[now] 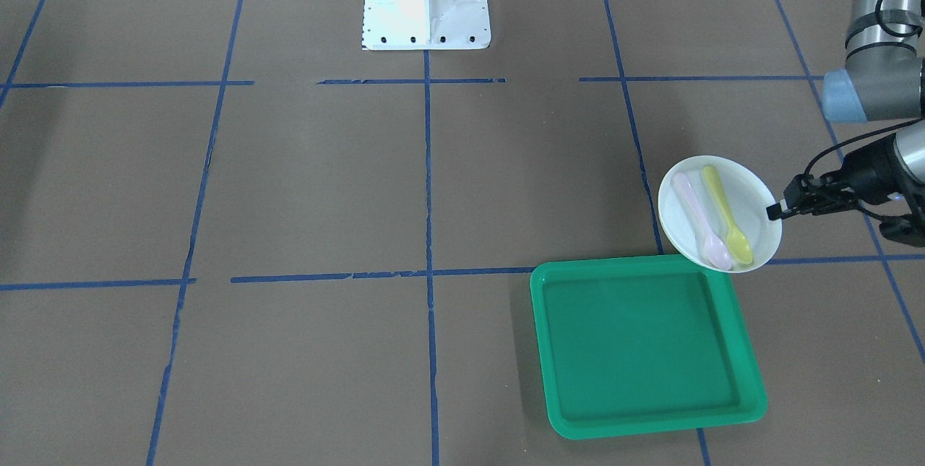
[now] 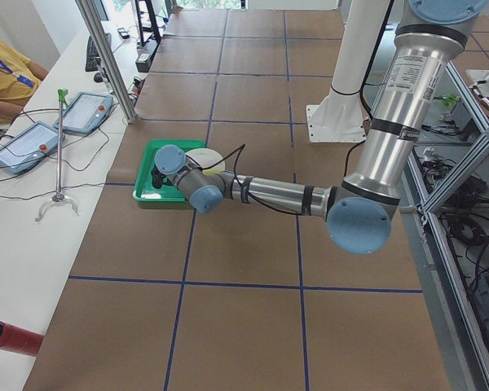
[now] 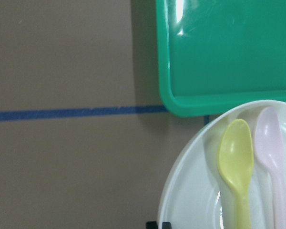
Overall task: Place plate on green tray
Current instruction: 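Carry the plate with the left gripper over the green tray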
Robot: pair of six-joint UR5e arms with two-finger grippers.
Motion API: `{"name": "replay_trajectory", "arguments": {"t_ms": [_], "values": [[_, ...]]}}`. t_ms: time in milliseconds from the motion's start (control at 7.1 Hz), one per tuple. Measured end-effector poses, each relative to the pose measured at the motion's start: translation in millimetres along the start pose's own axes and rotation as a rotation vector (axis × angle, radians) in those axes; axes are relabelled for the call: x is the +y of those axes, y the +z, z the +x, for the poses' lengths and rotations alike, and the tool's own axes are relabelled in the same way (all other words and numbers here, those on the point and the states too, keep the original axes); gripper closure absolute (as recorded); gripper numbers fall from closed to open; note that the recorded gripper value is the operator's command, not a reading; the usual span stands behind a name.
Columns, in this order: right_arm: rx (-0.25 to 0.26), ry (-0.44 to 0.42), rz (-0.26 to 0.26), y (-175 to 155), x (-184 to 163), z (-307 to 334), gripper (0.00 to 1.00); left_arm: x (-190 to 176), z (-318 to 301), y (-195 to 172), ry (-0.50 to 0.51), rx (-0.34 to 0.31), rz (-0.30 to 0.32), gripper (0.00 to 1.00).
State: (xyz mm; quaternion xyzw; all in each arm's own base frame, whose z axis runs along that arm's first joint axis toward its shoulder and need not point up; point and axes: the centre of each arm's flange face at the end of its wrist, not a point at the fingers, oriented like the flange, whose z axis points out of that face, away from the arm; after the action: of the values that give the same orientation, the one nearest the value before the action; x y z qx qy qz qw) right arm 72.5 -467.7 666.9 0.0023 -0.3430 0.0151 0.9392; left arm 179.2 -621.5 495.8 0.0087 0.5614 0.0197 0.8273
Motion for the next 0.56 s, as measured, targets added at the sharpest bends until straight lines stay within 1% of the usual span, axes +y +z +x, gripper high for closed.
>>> {"name": "replay_trajectory", "arguments": {"t_ms": [141, 282, 423, 563], "values": [[0.000, 0.000, 0.000, 0, 0, 0, 0.00, -43, 19, 9, -0.005, -0.023, 0.011, 1.00], [0.000, 0.000, 0.000, 0, 0, 0, 0.00, -77, 33, 21, -0.009, -0.053, 0.021, 1.00], [0.000, 0.000, 0.000, 0, 0, 0, 0.00, -99, 44, 39, -0.004, -0.074, 0.020, 1.00], [-0.001, 0.000, 0.000, 0, 0, 0, 0.00, -109, 50, 61, 0.014, -0.094, 0.024, 1.00]]}}
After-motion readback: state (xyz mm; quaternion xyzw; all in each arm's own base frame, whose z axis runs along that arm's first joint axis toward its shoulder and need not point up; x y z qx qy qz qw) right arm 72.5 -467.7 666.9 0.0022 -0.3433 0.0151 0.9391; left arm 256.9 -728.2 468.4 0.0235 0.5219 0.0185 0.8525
